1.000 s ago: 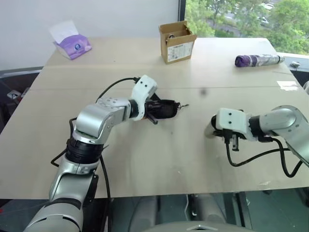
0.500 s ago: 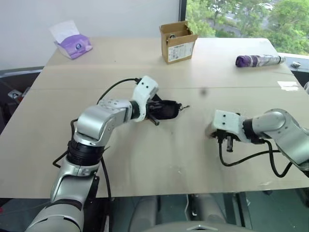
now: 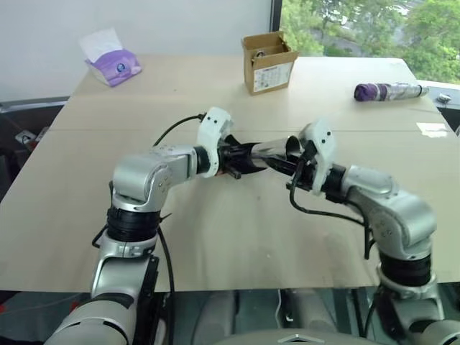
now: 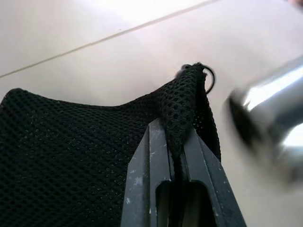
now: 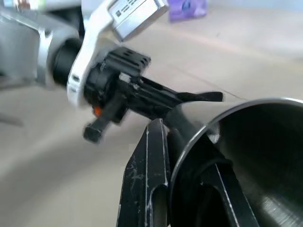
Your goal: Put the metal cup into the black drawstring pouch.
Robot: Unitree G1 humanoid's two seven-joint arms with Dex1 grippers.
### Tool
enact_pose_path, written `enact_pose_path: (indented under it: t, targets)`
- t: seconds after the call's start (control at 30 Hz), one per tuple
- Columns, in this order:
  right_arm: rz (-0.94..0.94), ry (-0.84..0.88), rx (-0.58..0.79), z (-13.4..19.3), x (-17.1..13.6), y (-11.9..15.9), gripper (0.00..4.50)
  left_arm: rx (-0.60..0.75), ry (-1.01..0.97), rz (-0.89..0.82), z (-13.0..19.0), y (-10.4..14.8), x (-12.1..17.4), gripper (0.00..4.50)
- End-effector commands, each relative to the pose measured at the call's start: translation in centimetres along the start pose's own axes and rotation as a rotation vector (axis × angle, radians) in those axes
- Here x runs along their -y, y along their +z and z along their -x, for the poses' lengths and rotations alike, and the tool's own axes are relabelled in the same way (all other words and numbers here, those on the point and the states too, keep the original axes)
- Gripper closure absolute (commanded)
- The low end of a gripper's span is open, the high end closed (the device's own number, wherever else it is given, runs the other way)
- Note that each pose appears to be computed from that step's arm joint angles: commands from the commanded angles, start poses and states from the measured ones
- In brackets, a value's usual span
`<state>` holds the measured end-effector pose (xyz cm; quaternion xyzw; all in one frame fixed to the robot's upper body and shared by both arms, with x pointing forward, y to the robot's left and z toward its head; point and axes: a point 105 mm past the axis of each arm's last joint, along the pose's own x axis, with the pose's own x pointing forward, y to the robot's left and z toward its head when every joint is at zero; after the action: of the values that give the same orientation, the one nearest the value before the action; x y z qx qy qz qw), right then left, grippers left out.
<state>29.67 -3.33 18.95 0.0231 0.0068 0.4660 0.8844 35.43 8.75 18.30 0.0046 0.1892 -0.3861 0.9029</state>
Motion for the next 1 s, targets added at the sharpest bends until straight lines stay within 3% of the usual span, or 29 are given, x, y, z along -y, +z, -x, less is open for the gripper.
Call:
enact_pose_path:
  t: [0.03,0.23,0.57,0.67,0.87,1.0]
  targets:
    - [0.047,-0.059,0.062,-0.8,0.7,-0.1,4.48,0.040,-0.006,-0.018,0.2,1.4,0.4,4.50]
    - [0.104,-0.118,0.071,-3.4,1.7,-2.8,4.48,0.003,-0.028,-0.042,-0.3,0.4,1.1,4.50]
    - [-0.067,-0.005,0.201,-6.3,0.6,-4.6,4.48,-0.025,0.001,-0.006,-0.3,-1.5,0.0,4.50]
    - [-0.035,0.015,0.228,-6.6,0.4,-4.6,4.48,-0.003,-0.007,0.036,0.1,-1.2,-0.2,4.50]
    - [-0.177,-0.077,0.321,-6.6,2.3,-3.9,4.48,0.047,-0.011,0.102,1.5,-0.3,-1.1,4.50]
    - [-0.046,-0.139,0.286,-7.6,2.6,-4.1,4.48,0.075,-0.068,0.201,1.9,0.8,-0.4,4.50]
